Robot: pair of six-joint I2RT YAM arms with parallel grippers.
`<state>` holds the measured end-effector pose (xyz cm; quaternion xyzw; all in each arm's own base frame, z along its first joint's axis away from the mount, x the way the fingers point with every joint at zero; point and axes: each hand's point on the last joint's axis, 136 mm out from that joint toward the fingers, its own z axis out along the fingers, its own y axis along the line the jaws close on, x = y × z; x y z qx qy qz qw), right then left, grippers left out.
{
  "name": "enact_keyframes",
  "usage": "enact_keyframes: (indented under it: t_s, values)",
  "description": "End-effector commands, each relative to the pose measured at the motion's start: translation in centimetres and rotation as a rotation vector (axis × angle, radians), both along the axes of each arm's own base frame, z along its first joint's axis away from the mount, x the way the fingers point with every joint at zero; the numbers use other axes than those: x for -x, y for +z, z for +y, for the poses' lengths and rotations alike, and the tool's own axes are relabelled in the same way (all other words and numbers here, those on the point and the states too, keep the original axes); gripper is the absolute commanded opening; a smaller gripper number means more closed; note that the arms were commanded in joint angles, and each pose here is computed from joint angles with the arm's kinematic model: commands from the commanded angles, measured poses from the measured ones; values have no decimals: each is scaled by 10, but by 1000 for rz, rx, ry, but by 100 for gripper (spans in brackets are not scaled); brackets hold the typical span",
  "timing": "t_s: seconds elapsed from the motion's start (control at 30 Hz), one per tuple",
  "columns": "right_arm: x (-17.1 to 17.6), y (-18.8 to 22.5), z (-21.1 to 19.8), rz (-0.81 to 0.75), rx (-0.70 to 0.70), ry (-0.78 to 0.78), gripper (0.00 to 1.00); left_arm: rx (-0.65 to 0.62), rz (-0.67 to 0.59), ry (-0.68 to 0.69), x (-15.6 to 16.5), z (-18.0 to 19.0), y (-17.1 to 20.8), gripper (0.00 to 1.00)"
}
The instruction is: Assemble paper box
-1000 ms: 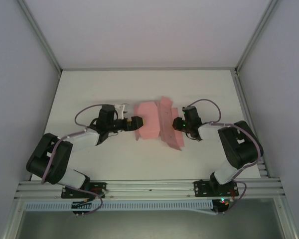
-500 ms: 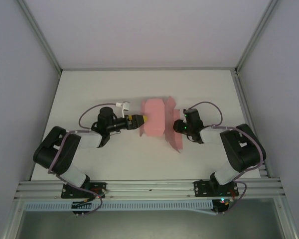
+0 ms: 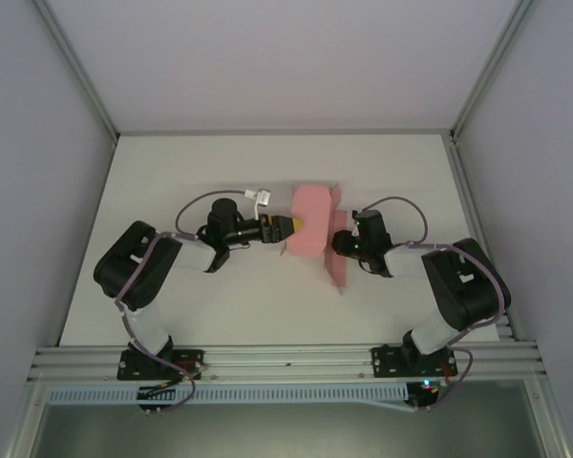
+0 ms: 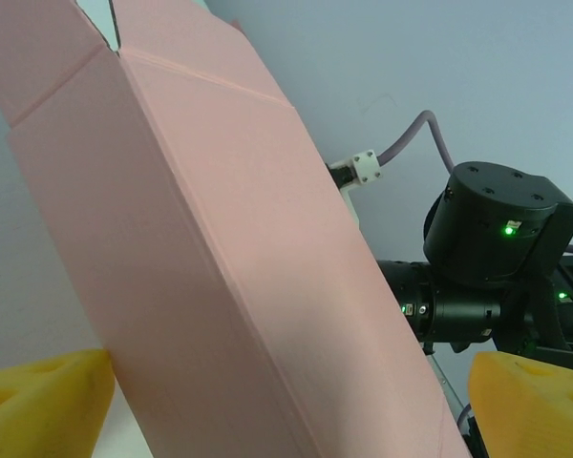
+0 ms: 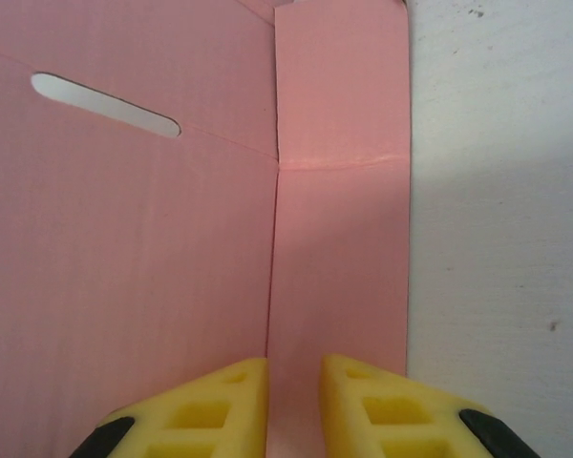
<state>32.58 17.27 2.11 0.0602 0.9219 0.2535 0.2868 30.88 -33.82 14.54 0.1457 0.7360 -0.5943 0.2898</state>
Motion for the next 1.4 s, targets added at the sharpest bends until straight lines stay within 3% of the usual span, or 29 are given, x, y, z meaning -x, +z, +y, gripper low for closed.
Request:
enact_keyframes:
  t_s: [0.0,0.1,0.17,0.3,0.43,0.67,1.03,1.13,1.27,1.37]
  values:
    - [53,-51,-12,227,65,41,23,66,-89,-67,5,-14,27,95]
    - [50,-45,-6,196,29,58,23,78,-119,-89,9,-23,32,95]
    - [47,-42,-5,181,20,56,24,39,-89,-90,3,-31,26,89]
    - [47,-41,-10,184,50,49,24,-164,-21,-14,-13,-31,-4,78]
    - [47,-39,-15,176,67,35,24,-353,-49,61,-16,-20,-15,72]
    - [44,-30,-19,162,85,17,28,-339,-77,105,-8,-15,11,58]
    - [42,-18,-25,148,115,3,31,-460,-106,214,-6,19,16,38]
    - [41,-16,-26,147,122,1,31,-489,-123,254,-8,29,20,27]
    - [36,-4,-24,125,119,4,36,-534,-133,280,-9,38,21,2]
    - [28,19,-20,78,106,13,44,-549,-164,287,-8,42,27,0]
